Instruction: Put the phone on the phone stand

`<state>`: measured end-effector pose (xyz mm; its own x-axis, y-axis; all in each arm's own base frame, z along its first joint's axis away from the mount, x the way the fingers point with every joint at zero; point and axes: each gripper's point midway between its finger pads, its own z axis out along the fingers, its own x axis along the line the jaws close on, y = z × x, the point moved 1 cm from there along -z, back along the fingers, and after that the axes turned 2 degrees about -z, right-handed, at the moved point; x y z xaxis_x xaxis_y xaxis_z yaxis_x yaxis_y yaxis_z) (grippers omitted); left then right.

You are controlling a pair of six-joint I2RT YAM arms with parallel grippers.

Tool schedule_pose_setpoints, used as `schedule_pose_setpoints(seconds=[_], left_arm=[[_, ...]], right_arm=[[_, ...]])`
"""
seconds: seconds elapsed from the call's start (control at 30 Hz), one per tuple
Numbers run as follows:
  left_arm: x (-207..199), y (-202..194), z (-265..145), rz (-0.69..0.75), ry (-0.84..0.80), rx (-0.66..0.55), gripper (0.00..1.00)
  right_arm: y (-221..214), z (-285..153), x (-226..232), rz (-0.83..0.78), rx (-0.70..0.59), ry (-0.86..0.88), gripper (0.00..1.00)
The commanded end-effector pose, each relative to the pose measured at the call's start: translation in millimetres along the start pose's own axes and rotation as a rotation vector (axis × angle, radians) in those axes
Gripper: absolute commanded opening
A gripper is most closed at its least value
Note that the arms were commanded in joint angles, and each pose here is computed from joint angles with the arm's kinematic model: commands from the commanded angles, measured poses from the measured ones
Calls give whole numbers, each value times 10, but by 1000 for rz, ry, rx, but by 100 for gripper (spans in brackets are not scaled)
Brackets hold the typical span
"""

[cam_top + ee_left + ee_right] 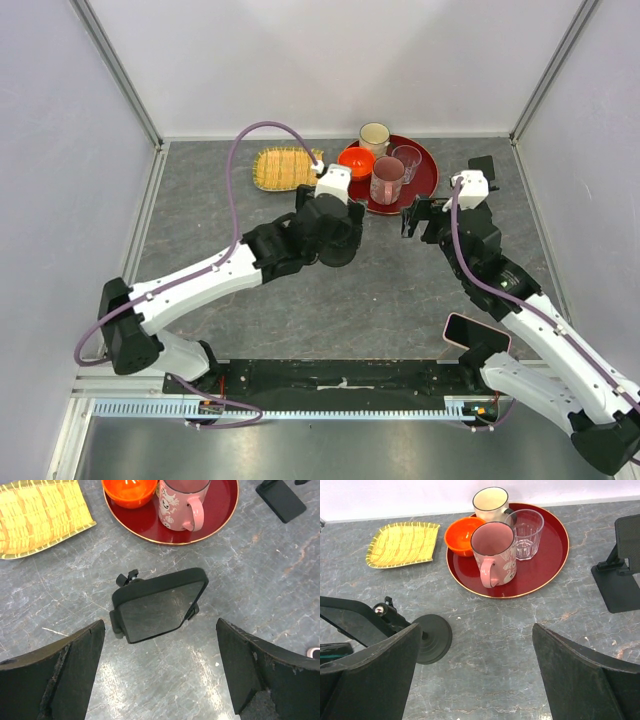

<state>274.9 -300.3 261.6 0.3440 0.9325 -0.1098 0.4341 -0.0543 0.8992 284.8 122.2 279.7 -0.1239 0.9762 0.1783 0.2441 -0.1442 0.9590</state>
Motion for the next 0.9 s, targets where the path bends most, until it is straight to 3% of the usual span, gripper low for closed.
schedule_pose_setpoints(seconds=[0.0, 0.87], left_arm=[[-39, 315, 14, -40, 111, -100, 98], [-149, 231, 359, 7, 318, -115, 99]], right_arm=[[101, -71, -76, -2, -52, -22, 98], [94, -101, -100, -25, -68, -15, 98]])
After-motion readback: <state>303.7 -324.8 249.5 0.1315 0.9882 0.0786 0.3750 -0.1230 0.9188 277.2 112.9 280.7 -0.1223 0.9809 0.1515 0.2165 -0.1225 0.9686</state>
